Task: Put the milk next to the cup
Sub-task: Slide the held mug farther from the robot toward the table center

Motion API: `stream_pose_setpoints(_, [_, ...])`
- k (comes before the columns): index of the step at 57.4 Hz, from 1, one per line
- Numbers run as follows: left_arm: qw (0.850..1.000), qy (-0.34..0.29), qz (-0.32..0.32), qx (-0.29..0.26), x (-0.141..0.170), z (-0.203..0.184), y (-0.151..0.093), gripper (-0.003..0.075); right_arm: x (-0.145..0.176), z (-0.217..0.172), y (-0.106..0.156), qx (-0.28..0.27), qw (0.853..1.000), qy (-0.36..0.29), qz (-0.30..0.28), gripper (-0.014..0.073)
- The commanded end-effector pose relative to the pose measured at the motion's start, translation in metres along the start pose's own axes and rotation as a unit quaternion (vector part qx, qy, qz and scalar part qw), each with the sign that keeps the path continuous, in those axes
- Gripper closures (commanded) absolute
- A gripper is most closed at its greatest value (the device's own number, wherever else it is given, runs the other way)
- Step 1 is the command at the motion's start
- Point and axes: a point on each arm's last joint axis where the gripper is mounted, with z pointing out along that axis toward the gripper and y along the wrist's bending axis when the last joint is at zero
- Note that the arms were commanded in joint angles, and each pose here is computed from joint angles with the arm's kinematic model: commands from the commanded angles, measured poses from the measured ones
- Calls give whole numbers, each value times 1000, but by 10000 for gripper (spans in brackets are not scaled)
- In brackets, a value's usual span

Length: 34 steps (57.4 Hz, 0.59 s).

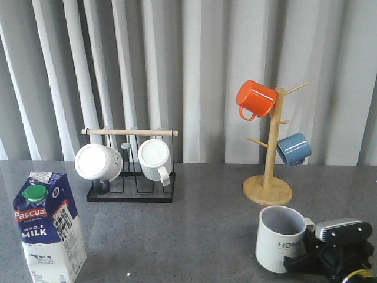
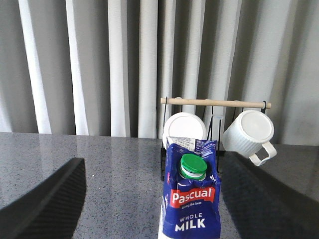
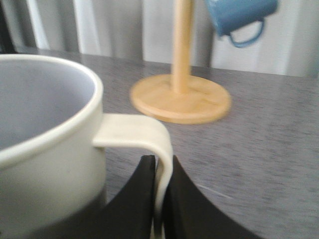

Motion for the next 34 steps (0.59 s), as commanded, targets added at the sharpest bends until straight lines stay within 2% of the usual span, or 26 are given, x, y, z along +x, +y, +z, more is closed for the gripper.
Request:
stream_pose_setpoints(1, [999,-51,-8,7,-17,-1,-2,187,-33,2,21,17,996,-81,36,599])
stream_pose_setpoints(7, [999,-51,-8,7,-17,-1,-2,187,-33,8,51,37,994,-63,86,599])
stream_pose_setpoints(13, [999,-51,-7,7,-17,-1,-2,187,-33,14,76,54,990,-57,116,599])
stream_pose_setpoints(17, [999,-51,-7,7,-17,-1,-2,187,-35,18,92,47,990,-57,123,599])
stream_pose_setpoints(21, [999,-51,-7,7,-17,-1,-2,187,-37,22,107,30,991,-54,116,599])
stream_pose_setpoints(26, [999,-51,-7,7,-17,-1,-2,187,-40,27,125,10,996,-54,74,599])
stream_pose_setpoints(30, [999,-51,-7,7,-17,-1,-2,187,-40,30,135,6,998,-55,32,599])
stream_pose_setpoints(34, [999,-51,-7,7,-17,-1,-2,187,-38,31,139,17,998,-49,24,599])
